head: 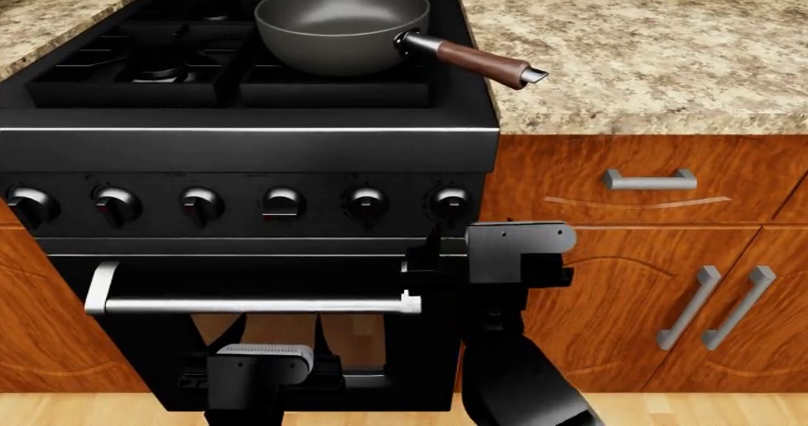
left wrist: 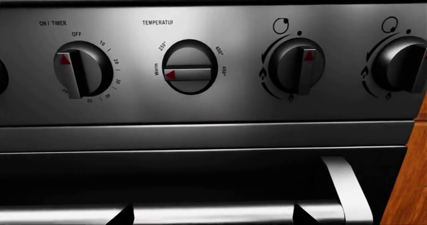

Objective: Turn on the front right burner of the stove.

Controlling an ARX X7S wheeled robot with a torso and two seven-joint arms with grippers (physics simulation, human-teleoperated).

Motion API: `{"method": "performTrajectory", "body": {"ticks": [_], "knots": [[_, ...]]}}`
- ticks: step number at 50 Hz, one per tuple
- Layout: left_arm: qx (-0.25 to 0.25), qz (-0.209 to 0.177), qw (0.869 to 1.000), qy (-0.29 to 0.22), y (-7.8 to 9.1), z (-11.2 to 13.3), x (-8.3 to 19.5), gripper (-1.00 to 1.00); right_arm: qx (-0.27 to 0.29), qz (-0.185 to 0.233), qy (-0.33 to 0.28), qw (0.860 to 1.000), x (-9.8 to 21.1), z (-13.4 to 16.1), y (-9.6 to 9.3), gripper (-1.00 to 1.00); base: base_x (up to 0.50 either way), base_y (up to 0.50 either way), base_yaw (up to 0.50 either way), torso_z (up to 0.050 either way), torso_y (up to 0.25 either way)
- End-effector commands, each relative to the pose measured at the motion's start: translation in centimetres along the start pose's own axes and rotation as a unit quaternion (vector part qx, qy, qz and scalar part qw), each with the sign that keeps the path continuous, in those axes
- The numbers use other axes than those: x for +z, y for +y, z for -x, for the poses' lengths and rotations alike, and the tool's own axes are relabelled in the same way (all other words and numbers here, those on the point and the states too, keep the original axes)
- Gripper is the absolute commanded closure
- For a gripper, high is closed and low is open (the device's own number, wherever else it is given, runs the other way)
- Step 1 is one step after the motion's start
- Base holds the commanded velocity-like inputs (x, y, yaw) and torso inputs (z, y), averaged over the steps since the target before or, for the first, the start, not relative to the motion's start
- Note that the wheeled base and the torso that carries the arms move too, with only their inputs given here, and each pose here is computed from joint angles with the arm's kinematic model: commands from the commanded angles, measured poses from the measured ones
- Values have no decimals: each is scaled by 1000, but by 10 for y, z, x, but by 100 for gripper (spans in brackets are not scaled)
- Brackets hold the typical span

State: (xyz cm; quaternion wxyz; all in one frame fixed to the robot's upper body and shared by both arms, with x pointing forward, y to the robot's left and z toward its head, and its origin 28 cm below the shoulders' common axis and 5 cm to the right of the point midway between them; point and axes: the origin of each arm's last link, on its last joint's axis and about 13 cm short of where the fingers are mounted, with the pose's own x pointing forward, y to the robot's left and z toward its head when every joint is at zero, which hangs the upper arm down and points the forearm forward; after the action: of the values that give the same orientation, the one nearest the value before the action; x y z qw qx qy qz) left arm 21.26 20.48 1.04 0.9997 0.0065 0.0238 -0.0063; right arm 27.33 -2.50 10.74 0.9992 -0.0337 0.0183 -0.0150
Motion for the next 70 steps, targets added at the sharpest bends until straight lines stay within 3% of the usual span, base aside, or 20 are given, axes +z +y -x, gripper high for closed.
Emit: {"method": "performTrajectory", "body": {"ticks": [1, 19, 51, 70], "knots": [[0, -1, 1000, 2, 0, 0, 0, -100, -8, 7, 6, 1000, 5, -22, 11, -100, 0, 0, 0, 0, 0], [-1, 1, 1000, 1, 0, 0, 0, -100, -27, 25, 34, 999, -5, -53, 19, -100, 0, 0, 0, 0, 0], [0, -1, 1000, 3, 0, 0, -1, -100, -23, 39, 67, 997, -31, -71, 26, -100, 0, 0, 0, 0, 0], [0, -1, 1000, 4, 0, 0, -1, -100, -29, 35, 62, 997, -31, -82, 27, -100, 0, 0, 0, 0, 0]]}}
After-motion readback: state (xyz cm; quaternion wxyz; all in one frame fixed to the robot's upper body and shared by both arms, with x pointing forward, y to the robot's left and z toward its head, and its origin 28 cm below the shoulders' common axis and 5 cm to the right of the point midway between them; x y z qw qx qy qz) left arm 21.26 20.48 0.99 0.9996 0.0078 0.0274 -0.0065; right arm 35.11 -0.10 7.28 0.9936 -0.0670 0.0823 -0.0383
